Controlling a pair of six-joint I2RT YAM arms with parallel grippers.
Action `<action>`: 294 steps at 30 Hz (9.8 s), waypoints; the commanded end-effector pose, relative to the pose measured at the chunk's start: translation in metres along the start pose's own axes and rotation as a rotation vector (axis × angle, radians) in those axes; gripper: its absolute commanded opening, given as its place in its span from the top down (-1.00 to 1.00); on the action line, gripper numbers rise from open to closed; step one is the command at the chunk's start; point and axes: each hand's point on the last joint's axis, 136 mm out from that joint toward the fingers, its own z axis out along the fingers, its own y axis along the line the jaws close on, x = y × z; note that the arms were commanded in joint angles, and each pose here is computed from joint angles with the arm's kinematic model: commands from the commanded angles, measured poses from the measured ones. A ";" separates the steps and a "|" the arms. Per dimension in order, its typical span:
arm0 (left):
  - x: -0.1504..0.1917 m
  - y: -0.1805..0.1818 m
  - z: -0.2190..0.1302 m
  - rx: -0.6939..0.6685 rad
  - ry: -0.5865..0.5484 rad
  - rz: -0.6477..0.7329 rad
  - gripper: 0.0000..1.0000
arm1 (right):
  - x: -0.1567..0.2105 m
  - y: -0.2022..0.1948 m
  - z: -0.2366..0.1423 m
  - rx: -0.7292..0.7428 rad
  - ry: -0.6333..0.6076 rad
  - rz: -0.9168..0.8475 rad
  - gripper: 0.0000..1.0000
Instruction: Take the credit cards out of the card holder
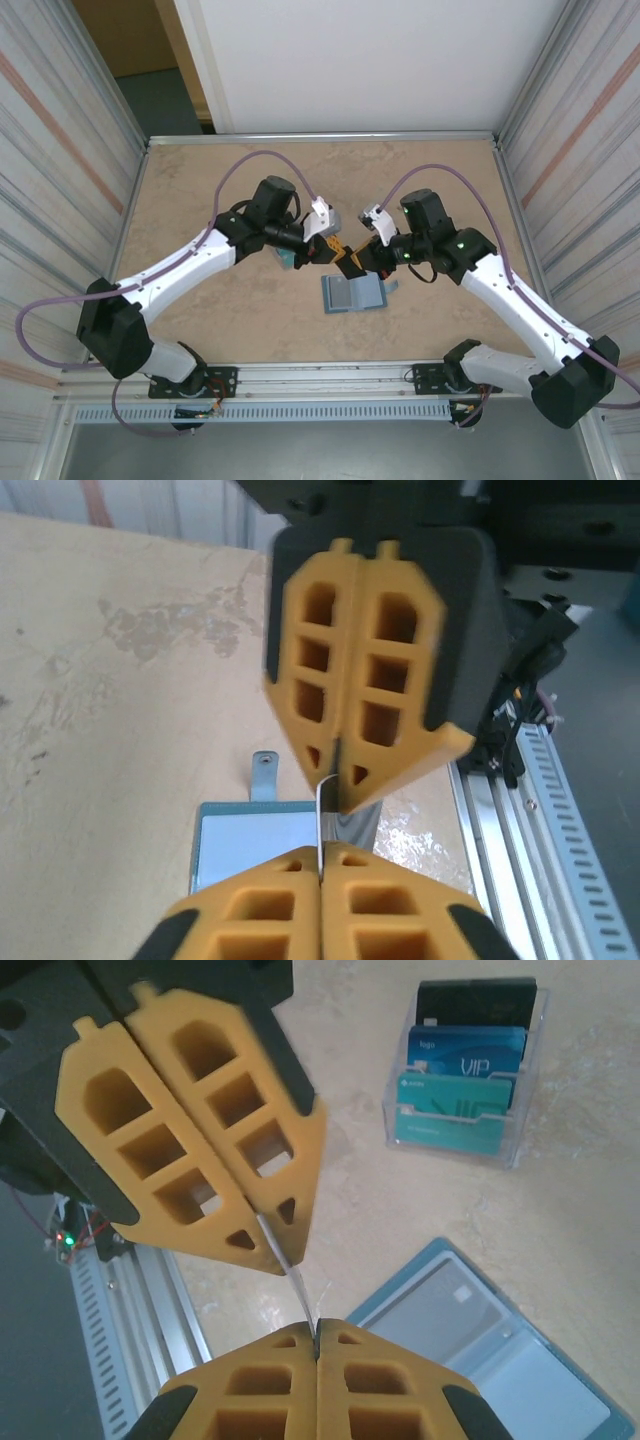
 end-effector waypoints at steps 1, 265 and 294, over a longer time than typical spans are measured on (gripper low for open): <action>-0.006 -0.011 0.004 0.047 0.004 0.027 1.00 | -0.020 0.010 -0.006 -0.028 -0.047 -0.057 1.00; 0.138 0.234 -0.052 -0.615 0.359 -0.159 1.00 | -0.025 -0.080 -0.094 0.549 -0.530 0.364 -0.99; 0.078 0.182 -0.103 -0.759 0.228 -0.137 -0.43 | 0.017 -0.091 -0.045 0.651 -0.204 0.464 -0.70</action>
